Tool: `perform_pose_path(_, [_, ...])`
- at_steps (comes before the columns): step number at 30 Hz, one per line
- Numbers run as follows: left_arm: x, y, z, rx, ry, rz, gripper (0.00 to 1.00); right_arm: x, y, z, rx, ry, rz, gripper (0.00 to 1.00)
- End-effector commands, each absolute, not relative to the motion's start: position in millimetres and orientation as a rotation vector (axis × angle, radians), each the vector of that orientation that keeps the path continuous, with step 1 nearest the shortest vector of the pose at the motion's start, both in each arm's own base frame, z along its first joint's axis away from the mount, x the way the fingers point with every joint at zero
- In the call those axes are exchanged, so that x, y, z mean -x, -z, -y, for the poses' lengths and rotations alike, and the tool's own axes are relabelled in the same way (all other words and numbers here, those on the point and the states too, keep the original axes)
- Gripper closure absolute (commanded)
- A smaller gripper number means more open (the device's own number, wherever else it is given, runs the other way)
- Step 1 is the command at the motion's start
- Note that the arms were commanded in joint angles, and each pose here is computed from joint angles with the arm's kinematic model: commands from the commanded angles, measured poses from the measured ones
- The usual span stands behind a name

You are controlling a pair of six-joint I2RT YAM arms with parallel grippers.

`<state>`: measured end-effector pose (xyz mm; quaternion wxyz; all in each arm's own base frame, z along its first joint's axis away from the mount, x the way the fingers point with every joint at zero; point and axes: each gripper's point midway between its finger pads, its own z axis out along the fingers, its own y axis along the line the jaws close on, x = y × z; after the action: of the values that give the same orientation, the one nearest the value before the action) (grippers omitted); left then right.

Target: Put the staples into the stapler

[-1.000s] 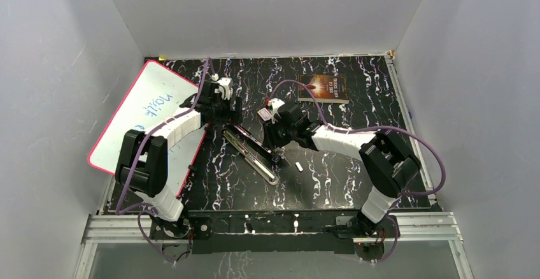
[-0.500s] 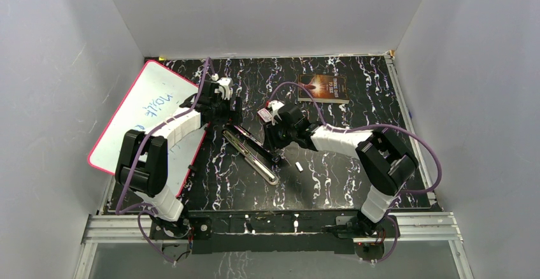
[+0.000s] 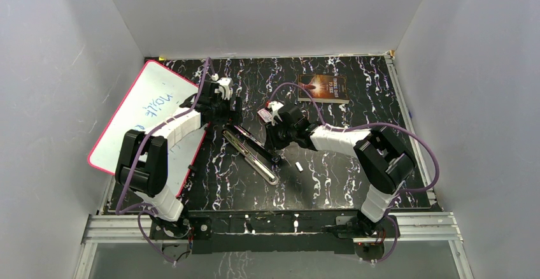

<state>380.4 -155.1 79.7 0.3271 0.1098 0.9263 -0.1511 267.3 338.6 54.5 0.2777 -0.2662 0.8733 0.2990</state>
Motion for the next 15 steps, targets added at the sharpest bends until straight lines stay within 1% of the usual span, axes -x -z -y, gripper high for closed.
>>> perform_pose_path(1, [-389.1, -96.6, 157.7, -0.299, 0.404, -2.386, 0.09, -273.5, -59.5, -343.7, 0.708, -0.829, -2.312, 0.72])
perform_pose_path(8, [-389.5, -97.0, 157.1, -0.297, 0.401, -2.385, 0.09, -273.6, -59.8, -342.3, 0.705, -0.829, -2.313, 0.81])
perform_pose_path(15, [-389.3, -97.2, 157.0, -0.296, 0.401, -2.386, 0.08, -277.1, -79.1, -343.4, 0.691, -0.847, -2.26, 0.83])
